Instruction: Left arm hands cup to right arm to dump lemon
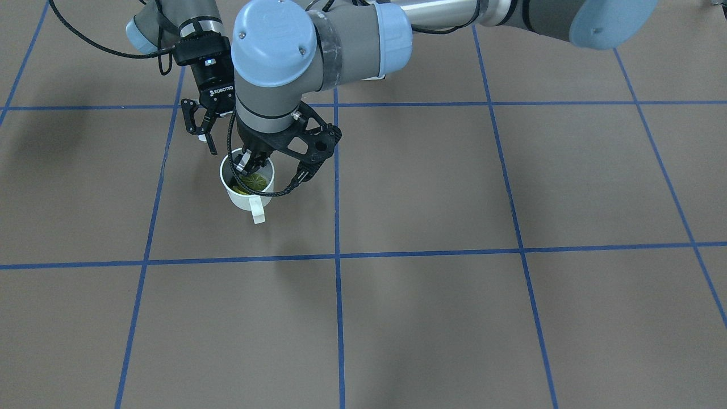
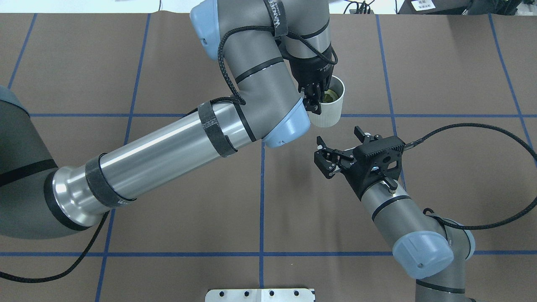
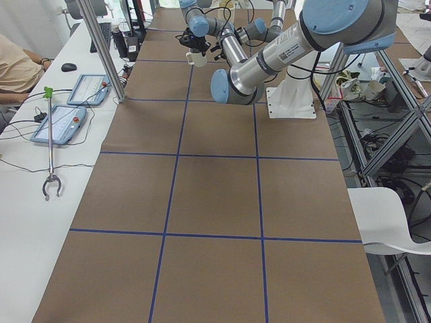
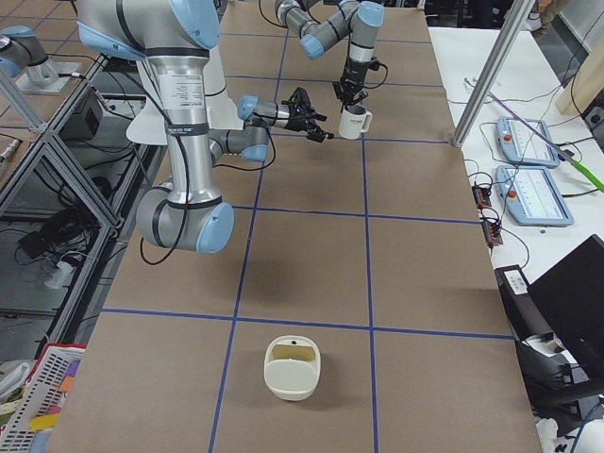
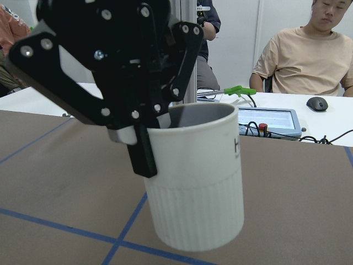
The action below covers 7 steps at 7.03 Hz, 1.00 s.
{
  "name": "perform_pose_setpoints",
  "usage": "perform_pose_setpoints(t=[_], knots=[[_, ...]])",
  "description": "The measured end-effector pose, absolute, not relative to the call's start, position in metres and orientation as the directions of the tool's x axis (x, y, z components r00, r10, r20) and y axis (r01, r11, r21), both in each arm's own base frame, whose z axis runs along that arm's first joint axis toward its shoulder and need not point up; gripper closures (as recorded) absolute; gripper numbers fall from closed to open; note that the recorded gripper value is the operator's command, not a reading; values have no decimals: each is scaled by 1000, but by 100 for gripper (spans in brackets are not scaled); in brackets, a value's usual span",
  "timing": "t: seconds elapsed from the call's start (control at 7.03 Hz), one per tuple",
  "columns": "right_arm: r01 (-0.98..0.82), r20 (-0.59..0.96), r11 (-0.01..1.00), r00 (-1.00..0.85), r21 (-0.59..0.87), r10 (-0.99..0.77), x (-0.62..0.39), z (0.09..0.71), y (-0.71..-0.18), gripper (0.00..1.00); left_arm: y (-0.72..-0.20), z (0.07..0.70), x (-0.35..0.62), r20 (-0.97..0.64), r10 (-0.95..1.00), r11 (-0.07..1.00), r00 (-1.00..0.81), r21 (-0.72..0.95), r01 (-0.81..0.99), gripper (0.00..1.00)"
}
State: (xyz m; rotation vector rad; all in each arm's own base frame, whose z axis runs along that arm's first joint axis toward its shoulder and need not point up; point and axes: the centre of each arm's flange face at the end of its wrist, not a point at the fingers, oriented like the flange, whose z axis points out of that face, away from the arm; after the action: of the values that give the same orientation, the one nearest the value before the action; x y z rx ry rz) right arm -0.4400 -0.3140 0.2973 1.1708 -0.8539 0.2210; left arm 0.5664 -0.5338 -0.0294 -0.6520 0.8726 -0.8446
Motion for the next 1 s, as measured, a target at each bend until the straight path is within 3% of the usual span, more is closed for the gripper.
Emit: perform_pose_setpoints(t=[1.0], knots=[[-563,672,390,698,729,-247,-444,305,-316,1,-493,-45,581,-381,-832,521,403,-786,332,100]])
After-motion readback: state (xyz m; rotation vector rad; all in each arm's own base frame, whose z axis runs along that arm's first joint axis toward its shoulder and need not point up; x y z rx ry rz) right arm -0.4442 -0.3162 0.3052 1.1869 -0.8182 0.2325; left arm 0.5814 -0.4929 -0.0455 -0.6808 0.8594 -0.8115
